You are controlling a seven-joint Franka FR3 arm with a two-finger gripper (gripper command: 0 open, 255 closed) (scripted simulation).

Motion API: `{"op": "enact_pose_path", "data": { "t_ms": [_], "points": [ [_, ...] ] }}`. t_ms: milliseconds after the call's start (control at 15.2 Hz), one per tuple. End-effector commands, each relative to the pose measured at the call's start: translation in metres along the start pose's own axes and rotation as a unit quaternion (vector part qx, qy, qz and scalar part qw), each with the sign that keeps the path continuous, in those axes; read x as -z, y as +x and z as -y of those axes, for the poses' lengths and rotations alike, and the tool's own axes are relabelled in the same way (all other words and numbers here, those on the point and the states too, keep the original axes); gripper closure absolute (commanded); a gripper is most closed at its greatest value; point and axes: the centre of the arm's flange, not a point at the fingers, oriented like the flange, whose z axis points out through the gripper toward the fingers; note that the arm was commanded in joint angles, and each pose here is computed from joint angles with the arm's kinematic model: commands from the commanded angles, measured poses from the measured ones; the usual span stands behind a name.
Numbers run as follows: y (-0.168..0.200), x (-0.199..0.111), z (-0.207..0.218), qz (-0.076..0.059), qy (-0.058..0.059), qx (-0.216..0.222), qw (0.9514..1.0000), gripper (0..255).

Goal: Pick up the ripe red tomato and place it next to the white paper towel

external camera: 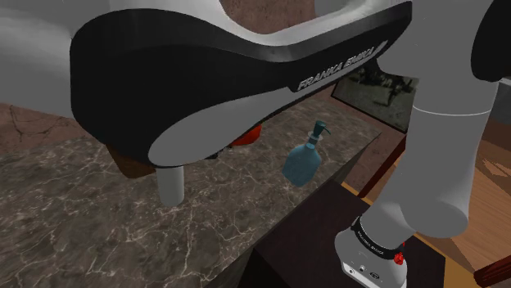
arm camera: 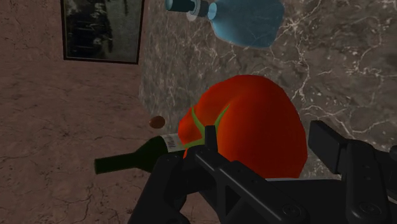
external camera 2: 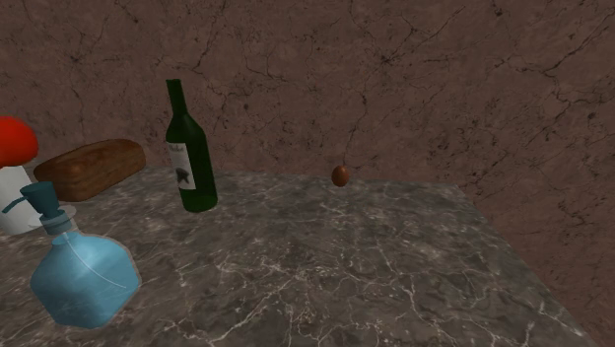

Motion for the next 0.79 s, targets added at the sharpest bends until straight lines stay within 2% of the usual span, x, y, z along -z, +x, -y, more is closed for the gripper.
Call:
{"op": "enact_pose_path", "data": {
  "t_ms": [0, 726],
  "points": [
    [0.001, -0.006, 0.009, 0.0, 0.0, 0.0, 1.0, 255],
    [0.012, -0.038, 0.056, 0.0, 0.0, 0.0, 1.0, 255]
  ]
}}
